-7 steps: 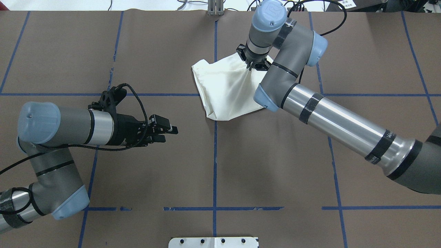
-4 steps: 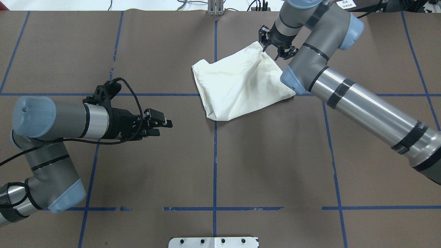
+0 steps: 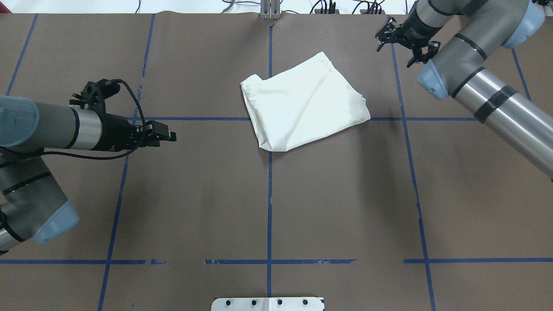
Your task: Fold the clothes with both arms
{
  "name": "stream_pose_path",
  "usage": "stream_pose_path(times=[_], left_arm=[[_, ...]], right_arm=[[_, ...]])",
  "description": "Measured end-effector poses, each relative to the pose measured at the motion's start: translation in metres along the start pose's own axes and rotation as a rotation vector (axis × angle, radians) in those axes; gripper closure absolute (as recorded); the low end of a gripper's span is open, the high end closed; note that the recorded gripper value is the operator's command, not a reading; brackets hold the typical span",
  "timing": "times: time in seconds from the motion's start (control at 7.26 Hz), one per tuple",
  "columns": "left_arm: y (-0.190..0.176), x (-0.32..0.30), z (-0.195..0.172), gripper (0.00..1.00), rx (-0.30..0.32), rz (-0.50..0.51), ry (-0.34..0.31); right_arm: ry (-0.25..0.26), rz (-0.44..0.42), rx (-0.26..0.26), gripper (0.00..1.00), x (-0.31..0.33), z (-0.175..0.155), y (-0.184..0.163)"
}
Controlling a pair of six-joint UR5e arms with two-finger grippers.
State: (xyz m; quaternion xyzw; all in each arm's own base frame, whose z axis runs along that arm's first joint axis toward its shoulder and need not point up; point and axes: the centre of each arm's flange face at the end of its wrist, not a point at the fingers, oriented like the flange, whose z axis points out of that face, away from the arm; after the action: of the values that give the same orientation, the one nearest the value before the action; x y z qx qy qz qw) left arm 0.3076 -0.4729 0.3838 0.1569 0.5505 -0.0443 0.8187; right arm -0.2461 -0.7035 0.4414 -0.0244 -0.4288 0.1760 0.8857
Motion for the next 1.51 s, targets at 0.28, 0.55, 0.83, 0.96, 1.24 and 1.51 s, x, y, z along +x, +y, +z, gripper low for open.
stream_pose_path(times=[0.28, 0.55, 0.83, 0.96, 1.24, 1.51], left_arm=[[-0.034, -0.09, -0.056, 0.22, 0.007, 0.22, -0.13], [-0.056, -0.172, -0.119, 0.0, -0.036, 0.342, -0.251], [-0.068, -0.228, -0.195, 0.0, -0.071, 0.351, -0.264], [-0.067, -0.265, -0.226, 0.0, -0.091, 0.355, -0.292], [-0.058, -0.328, -0.258, 0.0, -0.152, 0.286, -0.334], [-0.05, -0.344, -0.266, 0.0, -0.186, 0.227, -0.344]], right_arm=[[0.032, -0.179, 0.012, 0.0, 0.125, -0.021, -0.014], [-0.003, -0.274, -0.003, 0.0, 0.238, -0.054, 0.01], [-0.078, -0.284, -0.019, 0.0, 0.313, -0.086, 0.053], [-0.086, -0.286, -0.014, 0.0, 0.33, -0.096, 0.073], [-0.066, -0.307, -0.009, 0.0, 0.338, -0.102, 0.084], [-0.019, -0.341, -0.037, 0.0, 0.317, -0.108, 0.066]])
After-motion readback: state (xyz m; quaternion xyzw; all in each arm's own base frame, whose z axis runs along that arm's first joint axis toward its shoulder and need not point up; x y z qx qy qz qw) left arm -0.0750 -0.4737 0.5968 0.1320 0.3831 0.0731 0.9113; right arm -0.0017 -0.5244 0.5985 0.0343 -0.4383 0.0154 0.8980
